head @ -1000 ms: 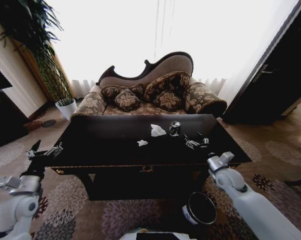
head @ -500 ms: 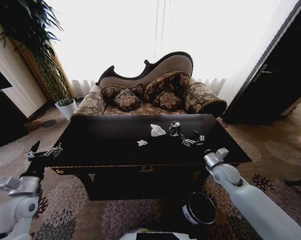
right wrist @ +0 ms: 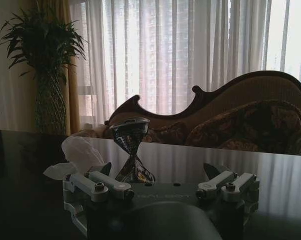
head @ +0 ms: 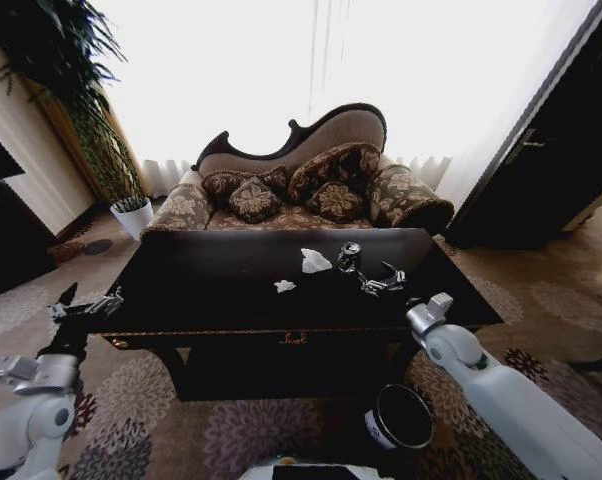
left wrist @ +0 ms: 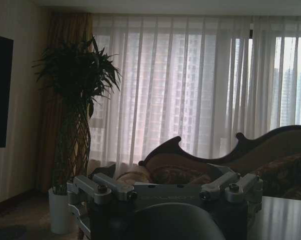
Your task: Move to the front of the table and place the trash on the table into the trash bin.
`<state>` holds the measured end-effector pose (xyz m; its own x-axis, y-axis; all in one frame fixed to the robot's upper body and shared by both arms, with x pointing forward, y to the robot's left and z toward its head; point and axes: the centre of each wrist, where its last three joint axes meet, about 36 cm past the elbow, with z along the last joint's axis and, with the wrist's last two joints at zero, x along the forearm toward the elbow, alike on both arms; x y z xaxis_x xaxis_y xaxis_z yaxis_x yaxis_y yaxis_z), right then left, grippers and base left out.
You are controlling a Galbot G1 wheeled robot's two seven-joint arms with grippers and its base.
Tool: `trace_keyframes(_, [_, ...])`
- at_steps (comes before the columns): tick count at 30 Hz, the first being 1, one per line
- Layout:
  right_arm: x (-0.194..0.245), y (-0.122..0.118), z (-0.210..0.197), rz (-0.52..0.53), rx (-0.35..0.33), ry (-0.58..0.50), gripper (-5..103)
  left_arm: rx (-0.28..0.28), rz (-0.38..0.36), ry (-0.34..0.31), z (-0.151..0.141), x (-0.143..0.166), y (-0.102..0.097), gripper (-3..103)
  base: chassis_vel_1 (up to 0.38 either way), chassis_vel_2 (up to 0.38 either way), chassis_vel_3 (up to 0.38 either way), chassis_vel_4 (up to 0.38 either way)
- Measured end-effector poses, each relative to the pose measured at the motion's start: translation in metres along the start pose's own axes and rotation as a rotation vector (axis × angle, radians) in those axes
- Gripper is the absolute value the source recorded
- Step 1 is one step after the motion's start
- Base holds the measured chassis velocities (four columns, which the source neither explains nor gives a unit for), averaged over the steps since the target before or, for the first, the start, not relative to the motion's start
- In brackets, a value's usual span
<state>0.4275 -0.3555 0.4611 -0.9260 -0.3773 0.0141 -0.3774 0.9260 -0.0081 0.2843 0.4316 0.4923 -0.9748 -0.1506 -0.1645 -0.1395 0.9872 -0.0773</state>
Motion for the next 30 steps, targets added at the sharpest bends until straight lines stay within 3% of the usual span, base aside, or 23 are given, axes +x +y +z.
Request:
trace_keyframes(11, [-0.001,-0.002,-0.011,-0.027,-0.046,0.036,100,0.002,-0.002,0.008,0.004,-0.001,0.000,100,0.000,0.000,0.000,0.000])
trace_keyframes(30, [-0.036,-0.003,-0.021,-0.078,-0.038,0.078,100,-0.012,-0.020,0.009,0.002,0.005,0.005,100,0.000,0.000,0.000,0.000])
